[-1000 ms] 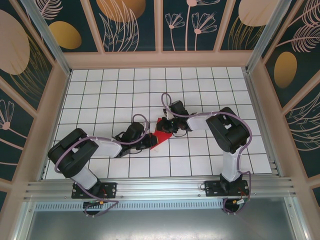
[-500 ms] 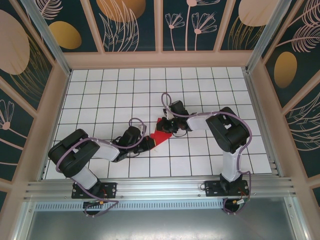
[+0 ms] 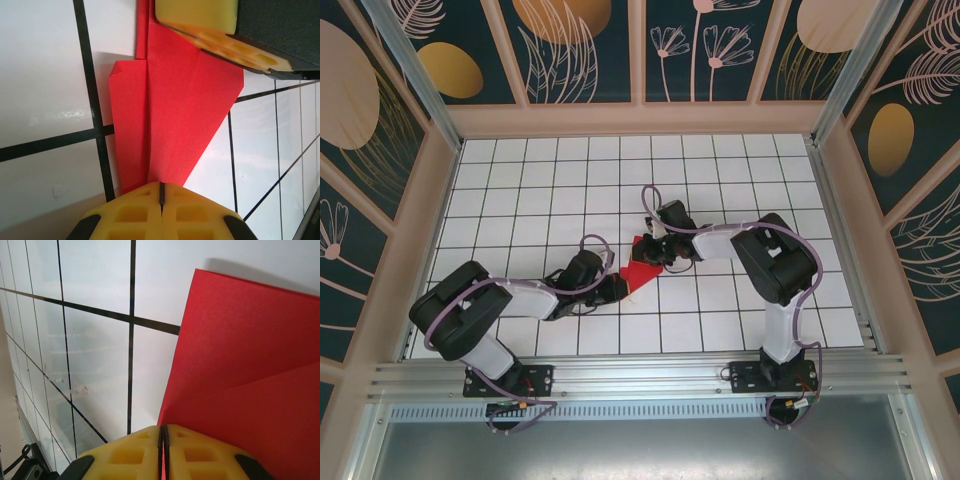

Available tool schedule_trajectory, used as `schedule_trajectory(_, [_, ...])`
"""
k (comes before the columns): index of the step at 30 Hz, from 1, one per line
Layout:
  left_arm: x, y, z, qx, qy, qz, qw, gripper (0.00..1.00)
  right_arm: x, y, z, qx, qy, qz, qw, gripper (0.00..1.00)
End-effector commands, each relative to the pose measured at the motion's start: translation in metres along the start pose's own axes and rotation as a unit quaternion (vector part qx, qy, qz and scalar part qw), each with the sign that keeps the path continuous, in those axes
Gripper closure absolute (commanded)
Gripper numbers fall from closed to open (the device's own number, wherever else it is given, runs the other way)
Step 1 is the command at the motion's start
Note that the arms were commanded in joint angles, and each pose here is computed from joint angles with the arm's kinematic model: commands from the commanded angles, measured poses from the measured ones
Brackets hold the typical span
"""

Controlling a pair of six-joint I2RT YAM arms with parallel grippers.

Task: Fold a paper plane with a square sheet of paper (pick it up from the middle)
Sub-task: Fourth fold the wing at the center of the table.

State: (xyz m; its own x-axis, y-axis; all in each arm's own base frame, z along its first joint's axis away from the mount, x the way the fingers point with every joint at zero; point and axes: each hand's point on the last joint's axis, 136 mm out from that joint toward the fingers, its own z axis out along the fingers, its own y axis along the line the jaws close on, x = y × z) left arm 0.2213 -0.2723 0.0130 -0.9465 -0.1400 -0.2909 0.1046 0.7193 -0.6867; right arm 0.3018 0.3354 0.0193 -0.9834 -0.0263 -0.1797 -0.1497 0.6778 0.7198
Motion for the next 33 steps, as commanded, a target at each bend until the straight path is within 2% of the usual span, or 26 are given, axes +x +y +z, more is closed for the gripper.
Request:
schedule_trajectory(1, [0.063, 0.072, -0.017, -0.135, 0.109, -0.024, 0.984, 0.96, 0.018, -0.043, 0.013, 0.067, 0.025, 0.020, 0.997, 0.87])
schedule_trajectory(13, [0.048, 0.067, -0.038, -0.155, 0.070, -0.019, 0.985, 0.96, 0.017, -0.041, 0.013, 0.065, 0.026, 0.018, 0.997, 0.87])
schedule_trajectory(18, [0.020, 0.026, -0.045, -0.098, 0.029, -0.005, 0.995, 0.94, 0.014, -0.037, 0.011, 0.063, 0.022, 0.015, 0.998, 0.87])
schedule_trajectory(21, [-0.003, -0.010, -0.047, -0.043, -0.004, 0.013, 0.999, 0.92, 0.014, -0.038, 0.012, 0.063, 0.023, 0.016, 0.998, 0.87])
schedule_trajectory(26, [-0.028, -0.059, -0.033, 0.041, -0.016, 0.044, 0.998, 0.91, 0.015, -0.038, 0.013, 0.060, 0.023, 0.019, 0.998, 0.87])
schedule_trajectory(33, [-0.034, -0.045, 0.000, 0.014, -0.006, 0.043, 0.999, 0.92, 0.014, -0.036, 0.012, 0.058, 0.022, 0.019, 0.998, 0.87])
